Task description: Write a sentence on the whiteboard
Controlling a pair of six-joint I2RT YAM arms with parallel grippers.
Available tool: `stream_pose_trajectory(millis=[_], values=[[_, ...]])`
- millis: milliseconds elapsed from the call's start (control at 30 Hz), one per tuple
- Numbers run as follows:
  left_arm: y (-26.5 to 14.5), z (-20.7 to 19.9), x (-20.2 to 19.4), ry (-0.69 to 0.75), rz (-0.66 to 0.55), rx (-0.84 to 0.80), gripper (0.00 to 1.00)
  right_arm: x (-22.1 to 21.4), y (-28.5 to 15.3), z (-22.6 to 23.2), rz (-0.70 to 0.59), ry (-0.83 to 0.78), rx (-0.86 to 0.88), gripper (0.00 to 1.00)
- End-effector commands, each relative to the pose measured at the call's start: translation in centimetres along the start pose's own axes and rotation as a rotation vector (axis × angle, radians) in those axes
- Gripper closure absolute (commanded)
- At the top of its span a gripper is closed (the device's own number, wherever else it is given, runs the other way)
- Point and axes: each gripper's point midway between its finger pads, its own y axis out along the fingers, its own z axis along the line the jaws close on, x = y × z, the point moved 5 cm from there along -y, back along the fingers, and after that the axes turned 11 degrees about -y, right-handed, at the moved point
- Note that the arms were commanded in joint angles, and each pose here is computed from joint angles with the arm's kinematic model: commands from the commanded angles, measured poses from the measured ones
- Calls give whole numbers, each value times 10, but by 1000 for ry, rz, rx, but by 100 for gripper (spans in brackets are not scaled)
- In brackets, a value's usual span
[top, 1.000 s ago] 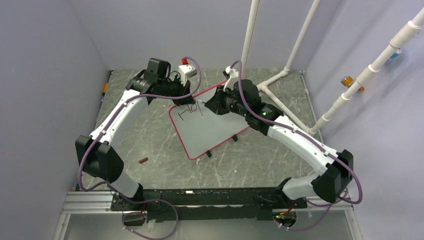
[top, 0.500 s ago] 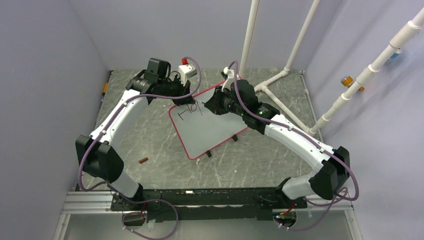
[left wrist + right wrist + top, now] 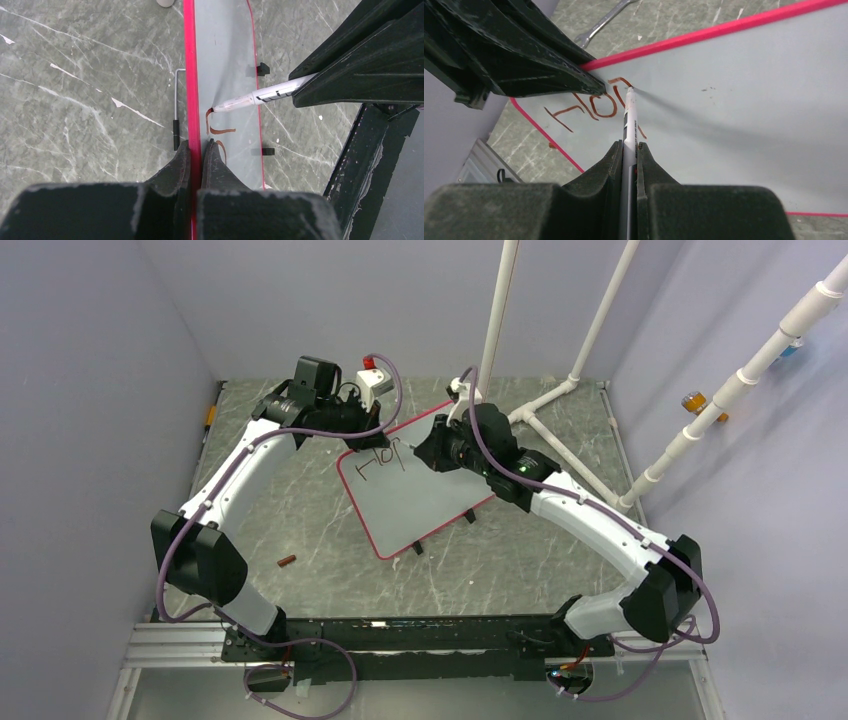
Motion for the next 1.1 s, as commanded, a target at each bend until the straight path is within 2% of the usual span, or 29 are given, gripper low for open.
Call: stream_pose_trajectory(millis=[0, 333, 1067], values=[[-4, 2, -3, 117, 17, 39, 100, -12, -4, -13, 16, 9, -65, 100], [-4, 1, -3, 116, 17, 36, 100, -24, -4, -5, 39, 30, 6, 100], [-3, 2, -4, 116, 21, 40, 100, 15, -11, 12, -52, -6, 87, 100]])
